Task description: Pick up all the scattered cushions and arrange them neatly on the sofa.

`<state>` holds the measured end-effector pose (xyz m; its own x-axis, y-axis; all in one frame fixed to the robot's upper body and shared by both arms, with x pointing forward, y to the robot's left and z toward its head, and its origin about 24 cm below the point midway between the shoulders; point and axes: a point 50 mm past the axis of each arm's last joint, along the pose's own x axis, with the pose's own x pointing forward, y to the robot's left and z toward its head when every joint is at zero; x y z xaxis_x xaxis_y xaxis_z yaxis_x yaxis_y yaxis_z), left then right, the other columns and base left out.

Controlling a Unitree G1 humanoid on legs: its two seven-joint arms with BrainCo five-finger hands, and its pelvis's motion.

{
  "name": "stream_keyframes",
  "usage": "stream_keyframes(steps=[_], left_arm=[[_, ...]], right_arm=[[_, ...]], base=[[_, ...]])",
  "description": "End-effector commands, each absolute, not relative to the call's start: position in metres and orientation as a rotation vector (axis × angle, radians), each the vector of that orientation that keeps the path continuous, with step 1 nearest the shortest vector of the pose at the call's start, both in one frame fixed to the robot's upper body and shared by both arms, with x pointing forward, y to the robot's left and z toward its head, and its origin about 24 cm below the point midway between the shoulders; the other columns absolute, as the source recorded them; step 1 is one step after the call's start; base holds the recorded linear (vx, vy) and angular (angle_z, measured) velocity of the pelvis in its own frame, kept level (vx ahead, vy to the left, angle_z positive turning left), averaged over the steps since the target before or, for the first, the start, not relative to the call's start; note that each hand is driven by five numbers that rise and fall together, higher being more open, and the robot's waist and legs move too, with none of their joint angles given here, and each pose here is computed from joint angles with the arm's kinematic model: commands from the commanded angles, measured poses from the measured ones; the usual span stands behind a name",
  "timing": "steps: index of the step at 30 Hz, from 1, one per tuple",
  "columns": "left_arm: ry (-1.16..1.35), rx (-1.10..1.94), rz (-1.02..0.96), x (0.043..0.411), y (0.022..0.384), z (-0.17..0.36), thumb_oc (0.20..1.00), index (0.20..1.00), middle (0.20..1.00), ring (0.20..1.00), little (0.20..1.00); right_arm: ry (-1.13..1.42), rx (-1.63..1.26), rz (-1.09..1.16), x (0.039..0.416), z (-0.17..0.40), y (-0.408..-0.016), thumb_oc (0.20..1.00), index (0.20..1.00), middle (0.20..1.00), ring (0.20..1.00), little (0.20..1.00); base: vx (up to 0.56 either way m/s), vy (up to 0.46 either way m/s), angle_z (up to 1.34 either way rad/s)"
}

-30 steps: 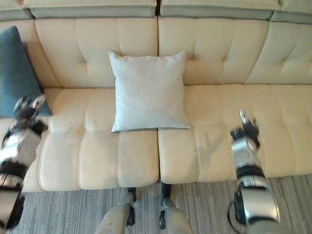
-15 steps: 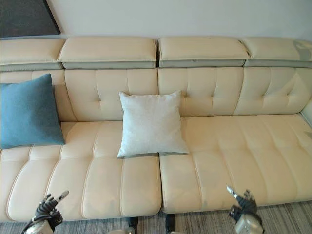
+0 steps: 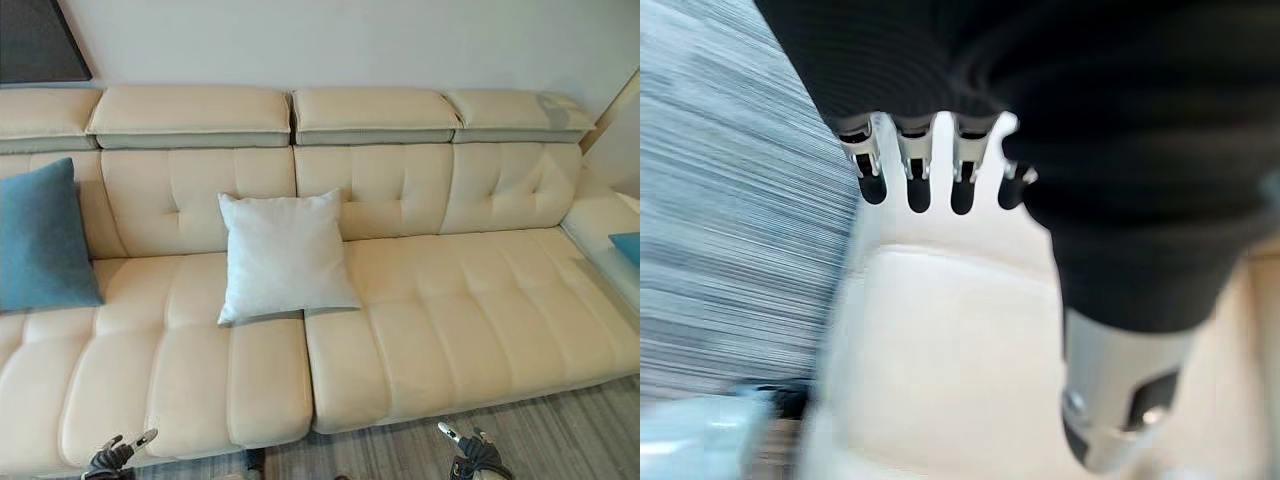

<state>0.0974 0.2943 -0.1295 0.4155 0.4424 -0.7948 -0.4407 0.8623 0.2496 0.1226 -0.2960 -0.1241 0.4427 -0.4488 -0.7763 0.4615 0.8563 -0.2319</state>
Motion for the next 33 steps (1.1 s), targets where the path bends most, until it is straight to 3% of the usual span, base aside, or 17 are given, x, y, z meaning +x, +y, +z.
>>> stream_keyframes(steps=[1, 10, 23, 33], left_arm=[[0.937, 0.076, 0.527, 0.124, 0.303, -0.119, 1.0, 1.0, 1.0, 1.0, 1.0], [0.966, 0.111, 0.443, 0.128, 0.288, -0.125, 1.0, 1.0, 1.0, 1.0, 1.0], [1.059, 0.118, 0.372, 0.111, 0.27, -0.139, 1.0, 1.0, 1.0, 1.0, 1.0], [1.095, 0.217, 0.266, 0.12, 0.256, -0.144, 1.0, 1.0, 1.0, 1.0, 1.0]], right_arm=[[0.982, -0.056, -0.522, 0.126, -0.125, -0.296, 1.0, 1.0, 1.0, 1.0, 1.0], [1.014, -0.081, -0.491, 0.122, -0.127, -0.296, 1.0, 1.0, 1.0, 1.0, 1.0], [1.108, -0.02, -0.489, 0.096, -0.141, -0.285, 1.0, 1.0, 1.0, 1.0, 1.0], [1.056, 0.001, -0.523, 0.112, -0.136, -0.287, 1.0, 1.0, 1.0, 1.0, 1.0]], base=[[-0.44, -0.369, -0.04], [-0.27, -0.145, 0.0], [-0.03, 0.053, -0.17], [-0.06, 0.106, -0.83]])
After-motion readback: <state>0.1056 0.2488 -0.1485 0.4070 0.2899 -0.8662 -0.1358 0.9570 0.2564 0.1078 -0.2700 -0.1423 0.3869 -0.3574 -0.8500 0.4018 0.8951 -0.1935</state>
